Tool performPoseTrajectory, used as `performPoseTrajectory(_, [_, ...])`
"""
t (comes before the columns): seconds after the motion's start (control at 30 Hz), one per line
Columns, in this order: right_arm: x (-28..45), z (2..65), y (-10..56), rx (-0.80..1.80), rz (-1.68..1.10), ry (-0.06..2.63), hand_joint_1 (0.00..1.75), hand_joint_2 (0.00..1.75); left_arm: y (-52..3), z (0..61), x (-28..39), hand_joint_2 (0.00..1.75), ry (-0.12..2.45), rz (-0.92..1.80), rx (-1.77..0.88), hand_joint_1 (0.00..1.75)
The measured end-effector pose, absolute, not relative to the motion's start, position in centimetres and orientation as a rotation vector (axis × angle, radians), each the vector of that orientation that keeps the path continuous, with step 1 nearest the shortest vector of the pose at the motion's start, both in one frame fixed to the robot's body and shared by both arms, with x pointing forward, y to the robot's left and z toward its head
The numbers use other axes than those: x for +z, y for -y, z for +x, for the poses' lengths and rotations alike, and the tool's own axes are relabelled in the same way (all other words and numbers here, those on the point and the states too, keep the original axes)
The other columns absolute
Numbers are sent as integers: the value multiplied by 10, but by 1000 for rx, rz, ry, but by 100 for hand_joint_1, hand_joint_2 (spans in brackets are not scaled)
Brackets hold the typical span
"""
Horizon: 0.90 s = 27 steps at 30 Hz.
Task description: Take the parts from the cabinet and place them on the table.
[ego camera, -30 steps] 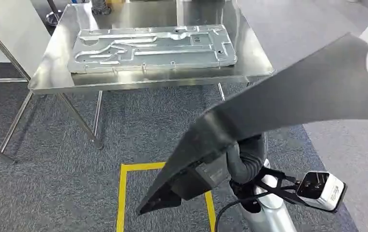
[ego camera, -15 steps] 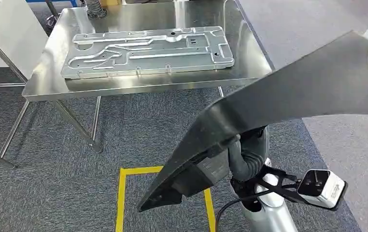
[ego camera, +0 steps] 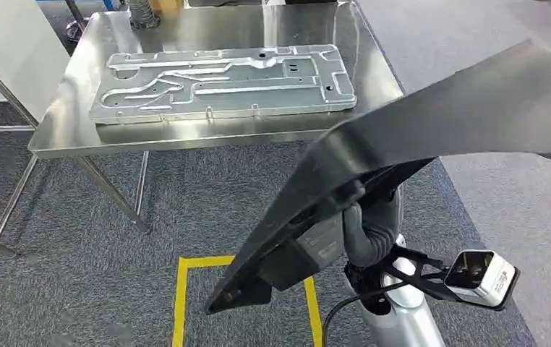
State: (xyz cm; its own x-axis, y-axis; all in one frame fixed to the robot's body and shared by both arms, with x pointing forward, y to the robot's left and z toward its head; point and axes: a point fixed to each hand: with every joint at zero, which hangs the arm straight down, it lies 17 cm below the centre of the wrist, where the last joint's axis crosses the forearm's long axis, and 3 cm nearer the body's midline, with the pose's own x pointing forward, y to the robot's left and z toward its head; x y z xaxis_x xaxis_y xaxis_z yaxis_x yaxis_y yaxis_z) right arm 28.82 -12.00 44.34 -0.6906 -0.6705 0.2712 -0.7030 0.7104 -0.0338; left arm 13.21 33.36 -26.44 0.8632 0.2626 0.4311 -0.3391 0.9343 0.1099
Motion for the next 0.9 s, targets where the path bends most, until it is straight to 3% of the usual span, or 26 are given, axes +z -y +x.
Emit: performPoseTrajectory(0.9, [443, 290, 120, 194, 1084, 2677, 150, 175, -333, 133, -264, 0, 433, 187, 316, 0])
